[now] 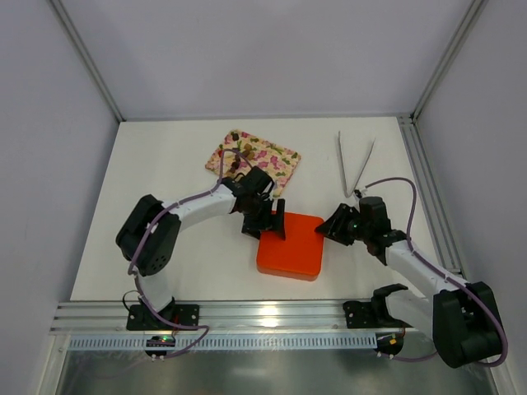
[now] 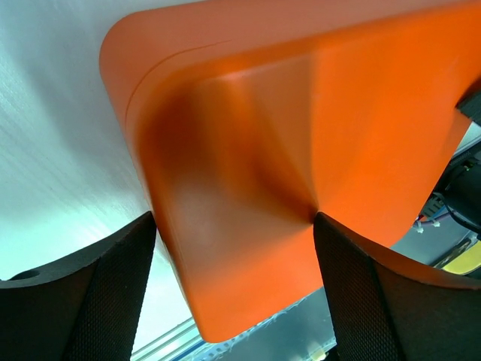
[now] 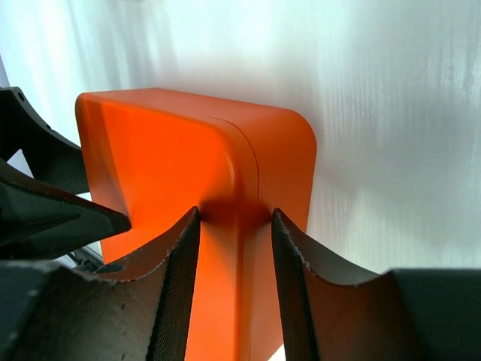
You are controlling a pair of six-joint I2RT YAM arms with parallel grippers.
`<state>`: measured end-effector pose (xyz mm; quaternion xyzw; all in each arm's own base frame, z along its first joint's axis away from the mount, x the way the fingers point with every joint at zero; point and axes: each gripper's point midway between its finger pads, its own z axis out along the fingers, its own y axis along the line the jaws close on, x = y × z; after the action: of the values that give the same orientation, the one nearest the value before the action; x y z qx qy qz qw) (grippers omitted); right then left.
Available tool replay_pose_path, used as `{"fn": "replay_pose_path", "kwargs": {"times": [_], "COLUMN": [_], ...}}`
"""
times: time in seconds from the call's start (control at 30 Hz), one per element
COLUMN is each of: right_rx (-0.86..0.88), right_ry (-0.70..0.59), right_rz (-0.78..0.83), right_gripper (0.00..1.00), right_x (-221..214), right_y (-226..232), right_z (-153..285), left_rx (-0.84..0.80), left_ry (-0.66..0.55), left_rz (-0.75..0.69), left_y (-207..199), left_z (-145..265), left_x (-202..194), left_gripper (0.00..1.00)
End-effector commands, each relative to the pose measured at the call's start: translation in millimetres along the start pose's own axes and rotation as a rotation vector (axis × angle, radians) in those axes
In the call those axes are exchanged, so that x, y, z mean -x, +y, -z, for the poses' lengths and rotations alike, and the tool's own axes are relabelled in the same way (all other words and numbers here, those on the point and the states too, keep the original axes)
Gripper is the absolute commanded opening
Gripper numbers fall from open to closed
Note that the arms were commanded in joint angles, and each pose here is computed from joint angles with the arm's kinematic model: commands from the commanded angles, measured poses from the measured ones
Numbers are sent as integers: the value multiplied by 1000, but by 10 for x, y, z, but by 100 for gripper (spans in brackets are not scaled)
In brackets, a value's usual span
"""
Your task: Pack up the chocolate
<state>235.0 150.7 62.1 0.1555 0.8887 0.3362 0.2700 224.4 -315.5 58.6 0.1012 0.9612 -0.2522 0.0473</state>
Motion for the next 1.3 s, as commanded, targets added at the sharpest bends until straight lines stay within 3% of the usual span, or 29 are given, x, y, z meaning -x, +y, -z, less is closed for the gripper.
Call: {"fn": "replay_pose_path", "kwargs": {"times": [0.0, 0.57, 0.93, 1.27], "right_rx": [-52, 4, -6, -2], "right_ry": [33, 99, 139, 53], "right_rz": [43, 152, 223, 273], "right_gripper": [39, 59, 66, 72], "right_x": [-26, 315, 521, 821], "right_y": [-104, 260, 441, 707], "right_z": [-46, -208, -214, -25], "left_rx": [34, 14, 11, -32], "left_ry": [4, -93, -189, -296], "left_rz": [3, 45, 49, -3], "left_y": [97, 74, 222, 100], "left_z": [-56, 193, 474, 886], "left_x": [-96, 32, 200, 447], "left_gripper": [79, 68, 77, 80]}}
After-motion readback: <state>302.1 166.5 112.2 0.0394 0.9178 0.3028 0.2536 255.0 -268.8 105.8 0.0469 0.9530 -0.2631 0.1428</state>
